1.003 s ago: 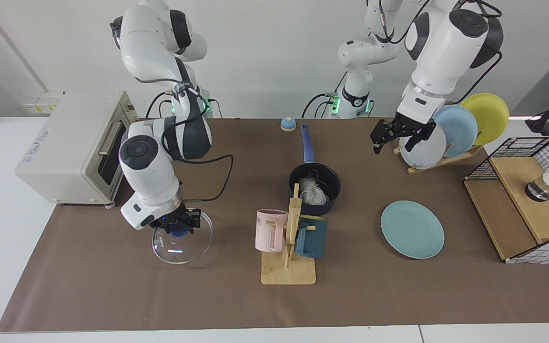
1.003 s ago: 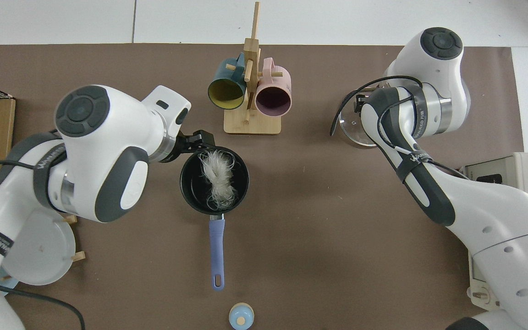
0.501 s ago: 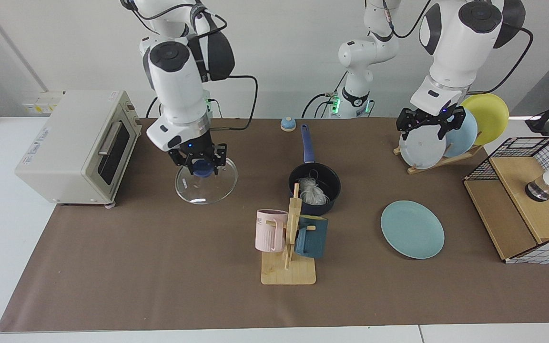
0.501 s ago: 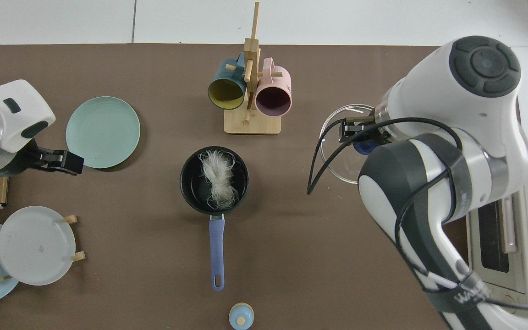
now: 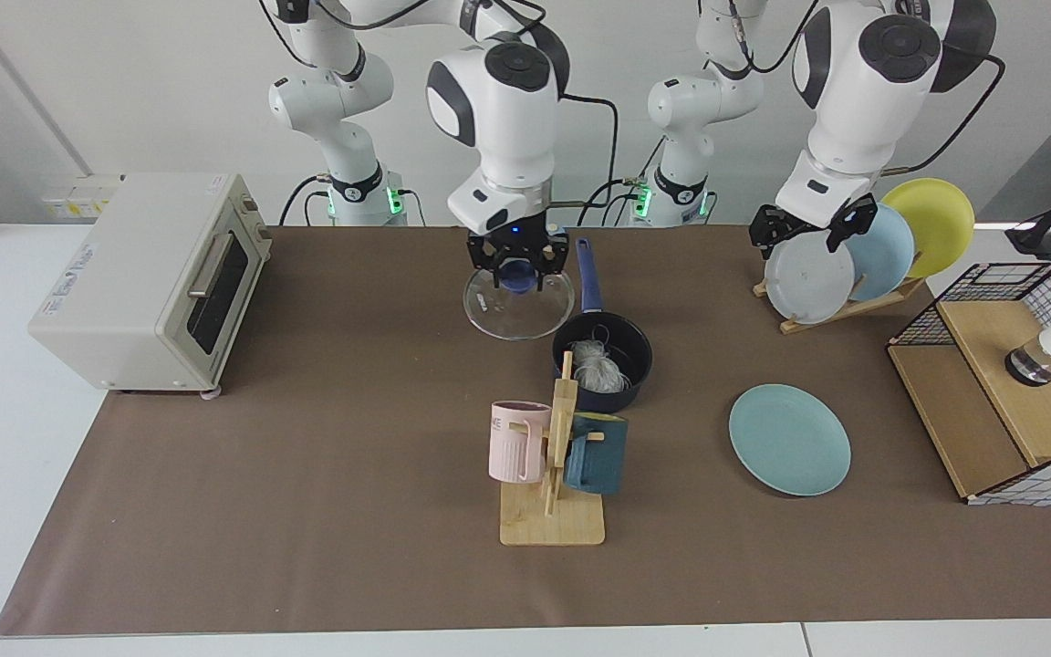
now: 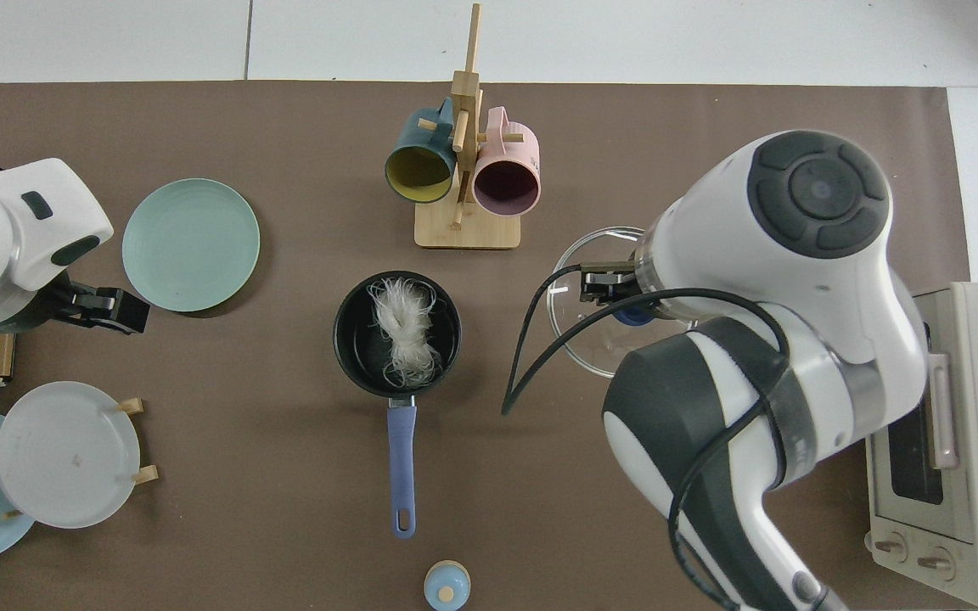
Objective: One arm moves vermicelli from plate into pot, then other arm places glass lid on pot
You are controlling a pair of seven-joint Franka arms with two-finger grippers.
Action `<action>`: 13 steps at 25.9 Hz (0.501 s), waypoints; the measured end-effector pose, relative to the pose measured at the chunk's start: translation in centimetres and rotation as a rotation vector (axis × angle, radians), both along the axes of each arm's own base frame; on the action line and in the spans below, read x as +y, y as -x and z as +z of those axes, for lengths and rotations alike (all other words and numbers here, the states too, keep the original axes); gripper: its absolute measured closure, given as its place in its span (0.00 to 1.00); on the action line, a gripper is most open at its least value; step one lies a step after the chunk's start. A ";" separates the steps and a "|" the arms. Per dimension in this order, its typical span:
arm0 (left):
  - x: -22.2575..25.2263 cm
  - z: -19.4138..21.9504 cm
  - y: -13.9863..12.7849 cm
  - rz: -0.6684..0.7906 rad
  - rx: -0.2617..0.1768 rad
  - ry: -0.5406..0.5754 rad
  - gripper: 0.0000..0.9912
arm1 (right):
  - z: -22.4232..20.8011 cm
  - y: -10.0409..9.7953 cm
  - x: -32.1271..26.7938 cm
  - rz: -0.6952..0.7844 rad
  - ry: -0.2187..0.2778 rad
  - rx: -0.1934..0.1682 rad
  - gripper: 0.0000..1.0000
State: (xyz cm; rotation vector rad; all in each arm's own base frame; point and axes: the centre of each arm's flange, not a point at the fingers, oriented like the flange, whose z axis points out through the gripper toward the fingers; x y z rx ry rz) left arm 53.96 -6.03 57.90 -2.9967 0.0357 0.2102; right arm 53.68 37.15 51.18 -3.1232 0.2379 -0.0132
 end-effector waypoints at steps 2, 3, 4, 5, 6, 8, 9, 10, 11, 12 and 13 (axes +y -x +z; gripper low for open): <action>0.5 -0.1 -0.1 0.034 0.004 0.063 0.00 | -1.3 -0.6 3.2 -0.003 0.012 0.012 0.35; 0.8 -0.1 -0.2 0.045 0.004 0.084 0.00 | -2.2 -1.0 4.5 -0.004 0.017 0.014 0.35; 1.1 -0.1 -0.2 0.054 0.001 0.097 0.00 | -3.0 -1.4 5.7 -0.006 0.020 0.015 0.35; 1.3 -0.1 -0.3 0.061 -0.002 0.107 0.00 | -4.0 -1.9 6.7 -0.007 0.025 0.014 0.35; 1.5 -0.1 -0.4 0.066 -0.007 0.112 0.00 | -4.9 -2.4 7.5 -0.007 0.029 0.012 0.35; 1.9 0.0 -0.6 0.072 -0.023 0.115 0.00 | -6.6 -3.3 8.7 0.000 0.043 0.002 0.35; 2.2 0.0 -0.8 0.076 -0.035 0.117 0.00 | -7.2 -3.7 9.2 0.005 0.051 -0.007 0.35; 2.7 0.1 -1.0 0.079 -0.050 0.119 0.00 | -7.6 -4.0 9.7 0.010 0.054 -0.016 0.35; 3.1 0.2 -1.2 0.081 -0.063 0.121 0.00 | -7.8 -4.1 10.1 0.014 0.054 -0.022 0.35; 3.7 0.3 -1.3 0.082 -0.074 0.122 0.00 | -7.8 -4.2 10.5 0.018 0.052 -0.029 0.35; 4.2 0.4 -1.5 0.084 -0.084 0.124 0.00 | -7.8 -4.2 10.9 0.022 0.049 -0.036 0.35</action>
